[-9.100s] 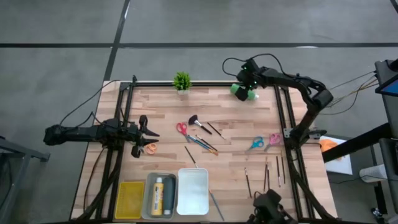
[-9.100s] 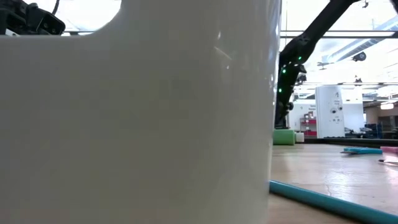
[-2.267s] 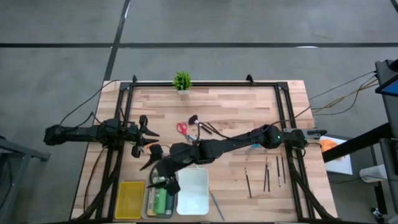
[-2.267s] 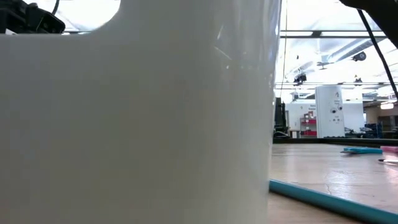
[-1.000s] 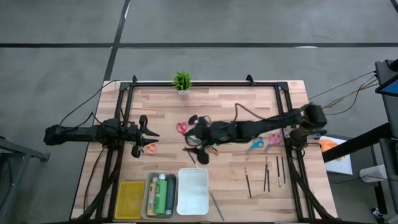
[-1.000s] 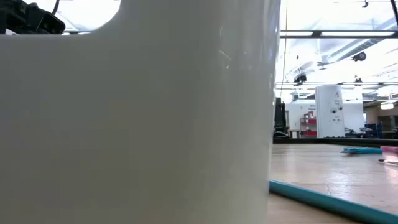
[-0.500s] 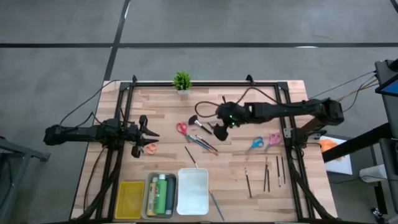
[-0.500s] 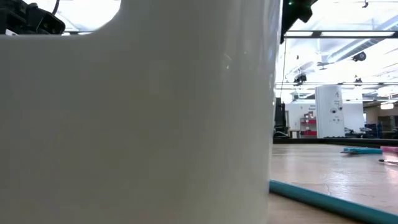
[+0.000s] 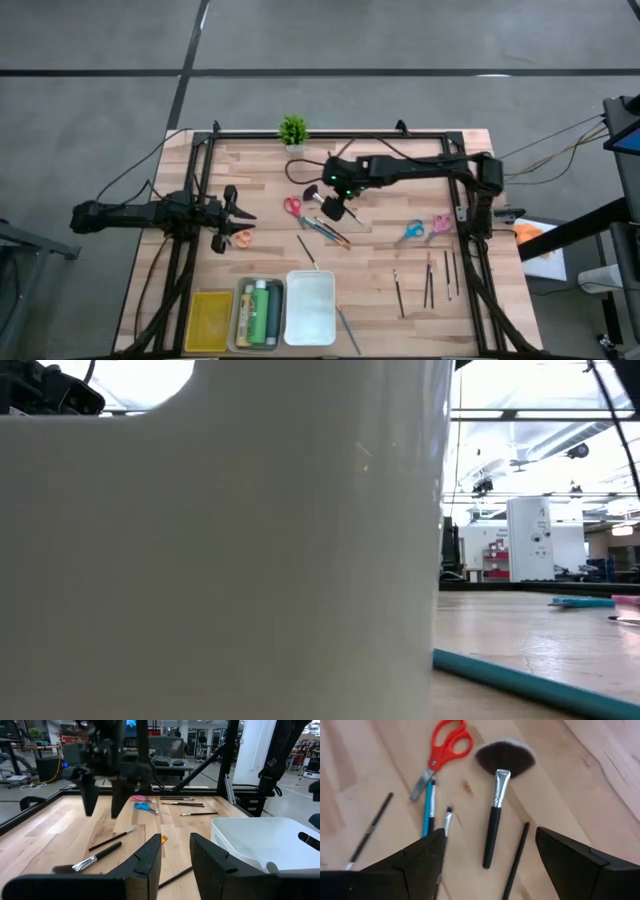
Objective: Pick & Place Paint Supplies
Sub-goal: Put the black paint brush into the white bin
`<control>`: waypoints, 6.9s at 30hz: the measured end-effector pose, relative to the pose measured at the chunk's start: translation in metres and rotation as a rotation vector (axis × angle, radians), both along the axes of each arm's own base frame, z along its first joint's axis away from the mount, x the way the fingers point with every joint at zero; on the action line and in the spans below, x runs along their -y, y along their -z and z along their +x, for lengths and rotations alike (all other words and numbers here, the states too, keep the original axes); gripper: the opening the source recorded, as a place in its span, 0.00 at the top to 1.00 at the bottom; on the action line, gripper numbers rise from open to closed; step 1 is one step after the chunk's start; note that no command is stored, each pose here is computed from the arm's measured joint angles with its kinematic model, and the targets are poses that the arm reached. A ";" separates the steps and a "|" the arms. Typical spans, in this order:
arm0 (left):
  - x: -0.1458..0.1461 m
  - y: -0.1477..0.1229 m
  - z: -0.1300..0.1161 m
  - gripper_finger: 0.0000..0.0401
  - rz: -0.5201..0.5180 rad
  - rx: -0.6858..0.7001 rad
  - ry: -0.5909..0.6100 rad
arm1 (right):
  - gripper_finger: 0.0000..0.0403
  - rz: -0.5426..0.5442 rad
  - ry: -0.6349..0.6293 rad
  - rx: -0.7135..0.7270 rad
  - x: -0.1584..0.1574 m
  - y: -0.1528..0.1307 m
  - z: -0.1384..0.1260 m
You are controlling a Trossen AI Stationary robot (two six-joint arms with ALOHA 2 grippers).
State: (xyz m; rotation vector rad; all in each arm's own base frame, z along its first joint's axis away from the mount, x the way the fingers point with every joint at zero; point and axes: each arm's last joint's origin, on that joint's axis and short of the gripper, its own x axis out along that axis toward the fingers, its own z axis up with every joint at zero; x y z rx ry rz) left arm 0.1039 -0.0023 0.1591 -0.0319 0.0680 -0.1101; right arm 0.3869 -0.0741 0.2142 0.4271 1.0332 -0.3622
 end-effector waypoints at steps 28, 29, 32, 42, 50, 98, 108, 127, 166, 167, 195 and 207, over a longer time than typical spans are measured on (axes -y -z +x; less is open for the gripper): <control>0.000 0.000 0.000 0.74 0.000 0.000 0.000 | 0.23 -0.003 0.003 -0.205 0.026 0.070 0.042; 0.000 0.000 0.000 0.74 0.000 -0.001 0.000 | 0.23 -0.002 0.003 -0.207 0.026 0.071 0.041; 0.000 0.000 0.000 0.74 0.000 -0.001 0.000 | 0.23 -0.002 0.002 -0.210 0.026 0.072 0.041; 0.000 0.000 0.000 0.74 0.000 0.000 0.000 | 0.23 -0.006 -0.009 -0.201 0.019 0.072 0.043; 0.000 0.000 0.000 0.74 0.000 -0.001 0.000 | 0.23 -0.007 -0.006 -0.233 0.012 0.086 0.046; 0.000 0.000 0.000 0.74 0.000 0.000 0.000 | 0.87 -0.042 -0.074 -0.162 0.008 0.048 0.040; 0.000 0.000 0.000 0.74 0.000 0.000 0.000 | 0.87 -0.111 -0.360 0.020 0.001 -0.020 0.027; 0.000 0.000 0.000 0.74 0.000 0.000 0.000 | 0.87 -0.375 -1.231 0.325 -0.091 -0.072 0.016; 0.000 0.003 0.002 0.74 -0.001 -0.035 0.000 | 0.87 -0.487 -1.802 0.447 -0.225 0.038 0.051; 0.000 0.003 0.002 0.74 -0.001 -0.035 0.000 | 0.87 -0.496 -1.798 0.442 -0.224 0.038 0.051; 0.000 0.003 0.002 0.74 0.000 -0.033 0.000 | 0.66 -0.509 -1.758 0.374 -0.221 0.040 0.050; 0.000 0.003 0.002 0.74 0.000 -0.033 0.000 | 0.66 -0.331 -1.382 0.428 -0.201 -0.001 0.065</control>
